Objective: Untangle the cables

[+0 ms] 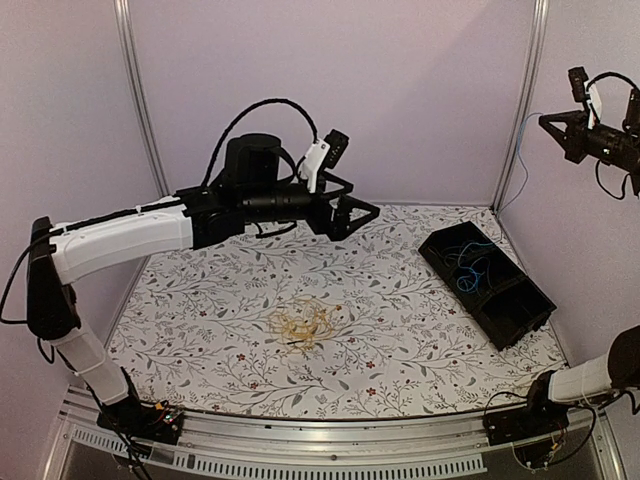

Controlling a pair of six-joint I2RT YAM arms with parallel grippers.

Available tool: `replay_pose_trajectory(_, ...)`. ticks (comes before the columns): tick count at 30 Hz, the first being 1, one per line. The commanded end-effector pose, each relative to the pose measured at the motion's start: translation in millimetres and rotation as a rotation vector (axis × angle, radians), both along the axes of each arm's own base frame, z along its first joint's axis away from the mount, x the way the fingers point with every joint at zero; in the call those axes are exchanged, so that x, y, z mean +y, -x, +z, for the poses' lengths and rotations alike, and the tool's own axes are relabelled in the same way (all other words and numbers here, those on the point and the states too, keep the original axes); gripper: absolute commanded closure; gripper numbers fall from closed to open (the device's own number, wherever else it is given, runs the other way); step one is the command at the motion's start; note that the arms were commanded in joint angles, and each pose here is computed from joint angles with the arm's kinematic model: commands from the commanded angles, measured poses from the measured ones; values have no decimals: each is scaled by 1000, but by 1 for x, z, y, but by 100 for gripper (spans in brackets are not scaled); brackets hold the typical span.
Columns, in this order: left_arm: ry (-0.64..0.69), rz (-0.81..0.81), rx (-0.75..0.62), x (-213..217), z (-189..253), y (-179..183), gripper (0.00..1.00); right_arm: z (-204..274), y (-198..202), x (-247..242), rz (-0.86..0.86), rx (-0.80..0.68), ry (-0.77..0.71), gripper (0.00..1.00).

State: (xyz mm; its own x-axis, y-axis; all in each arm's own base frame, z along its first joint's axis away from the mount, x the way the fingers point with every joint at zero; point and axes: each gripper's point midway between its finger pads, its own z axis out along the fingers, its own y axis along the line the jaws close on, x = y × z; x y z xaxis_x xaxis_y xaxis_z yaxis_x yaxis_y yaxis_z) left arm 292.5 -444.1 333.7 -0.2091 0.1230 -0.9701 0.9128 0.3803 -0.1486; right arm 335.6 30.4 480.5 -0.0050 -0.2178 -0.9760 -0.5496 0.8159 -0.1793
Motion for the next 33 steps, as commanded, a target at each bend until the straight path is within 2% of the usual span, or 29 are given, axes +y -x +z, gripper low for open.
replay_pose_trajectory(1, -92, 214, -70, 26, -4, -35, 0, 20, 3, 0, -7, -30, -8, 100)
replay_pose_trajectory(3, -148, 369, -72, 43, -13, -59, 0, 18, -1, -2, -14, -18, -12, 100)
replay_pose_trajectory(4, -178, 389, -78, 47, -18, -64, 0, 13, -6, -5, -20, -5, -14, 100)
replay_pose_trajectory(7, -207, 271, -131, 45, -26, -57, 0, 0, -15, -11, -45, 27, -10, 100)
replay_pose_trajectory(12, -91, 364, -207, 79, -24, -57, 0, -19, -24, -18, -76, 63, -3, 100)
replay_pose_trajectory(15, -104, 414, -201, 91, -32, -64, 0, -24, -22, -19, -83, 73, -5, 100)
replay_pose_trajectory(25, -158, 418, -143, 87, -55, -70, 0, -39, -15, -20, -111, 99, 12, 100)
replay_pose_trajectory(33, -160, 473, -128, 90, -56, -67, 0, -103, -17, -27, -137, 217, 37, 100)
